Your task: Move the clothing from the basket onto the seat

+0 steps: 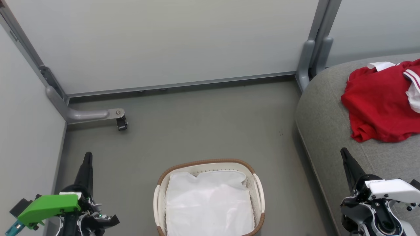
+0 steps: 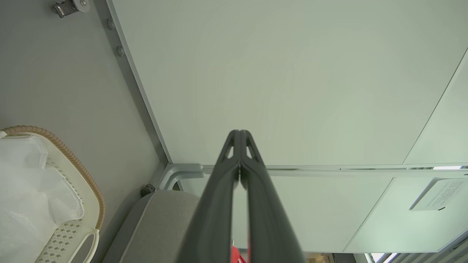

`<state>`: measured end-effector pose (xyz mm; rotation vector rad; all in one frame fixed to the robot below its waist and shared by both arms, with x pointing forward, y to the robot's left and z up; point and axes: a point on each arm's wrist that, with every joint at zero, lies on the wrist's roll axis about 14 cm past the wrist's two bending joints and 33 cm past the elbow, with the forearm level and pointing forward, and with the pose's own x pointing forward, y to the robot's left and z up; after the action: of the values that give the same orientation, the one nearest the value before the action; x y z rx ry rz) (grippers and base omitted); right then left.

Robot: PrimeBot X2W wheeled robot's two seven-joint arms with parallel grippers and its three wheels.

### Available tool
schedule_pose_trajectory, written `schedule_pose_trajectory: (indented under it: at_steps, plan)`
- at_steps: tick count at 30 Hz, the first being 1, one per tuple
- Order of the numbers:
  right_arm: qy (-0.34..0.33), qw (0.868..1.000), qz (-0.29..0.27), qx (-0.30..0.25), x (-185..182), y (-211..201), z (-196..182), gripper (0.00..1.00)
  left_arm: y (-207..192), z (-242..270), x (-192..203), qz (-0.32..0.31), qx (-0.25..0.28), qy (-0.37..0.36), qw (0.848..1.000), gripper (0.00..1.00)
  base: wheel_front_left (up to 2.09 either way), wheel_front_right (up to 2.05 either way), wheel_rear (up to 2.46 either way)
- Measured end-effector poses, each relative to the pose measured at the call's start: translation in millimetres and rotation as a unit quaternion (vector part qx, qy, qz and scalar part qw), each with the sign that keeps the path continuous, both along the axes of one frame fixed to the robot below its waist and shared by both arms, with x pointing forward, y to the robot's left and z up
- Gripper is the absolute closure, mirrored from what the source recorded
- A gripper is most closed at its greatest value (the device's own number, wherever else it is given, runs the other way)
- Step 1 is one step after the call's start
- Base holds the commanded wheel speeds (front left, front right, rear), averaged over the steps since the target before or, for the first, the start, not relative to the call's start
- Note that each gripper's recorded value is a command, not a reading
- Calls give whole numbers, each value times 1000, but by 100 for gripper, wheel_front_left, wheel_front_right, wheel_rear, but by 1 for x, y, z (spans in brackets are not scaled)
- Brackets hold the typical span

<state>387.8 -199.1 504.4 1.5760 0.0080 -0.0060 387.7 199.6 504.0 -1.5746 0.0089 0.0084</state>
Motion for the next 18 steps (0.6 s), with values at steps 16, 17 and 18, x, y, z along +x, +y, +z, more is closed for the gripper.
schedule_pose_trajectory:
  at_steps: [16, 17, 18]
  plan:
    - [0, 1000, 0, 0, 0, 0, 0, 100, 0, 0, 0, 0, 0, 0, 1000, 100, 0, 0, 0]
    - [0, 1000, 0, 0, 0, 0, 0, 100, 0, 0, 0, 0, 0, 0, 1000, 100, 0, 0, 0]
    - [0, 1000, 0, 0, 0, 0, 0, 100, 0, 0, 0, 0, 0, 0, 1000, 100, 0, 0, 0]
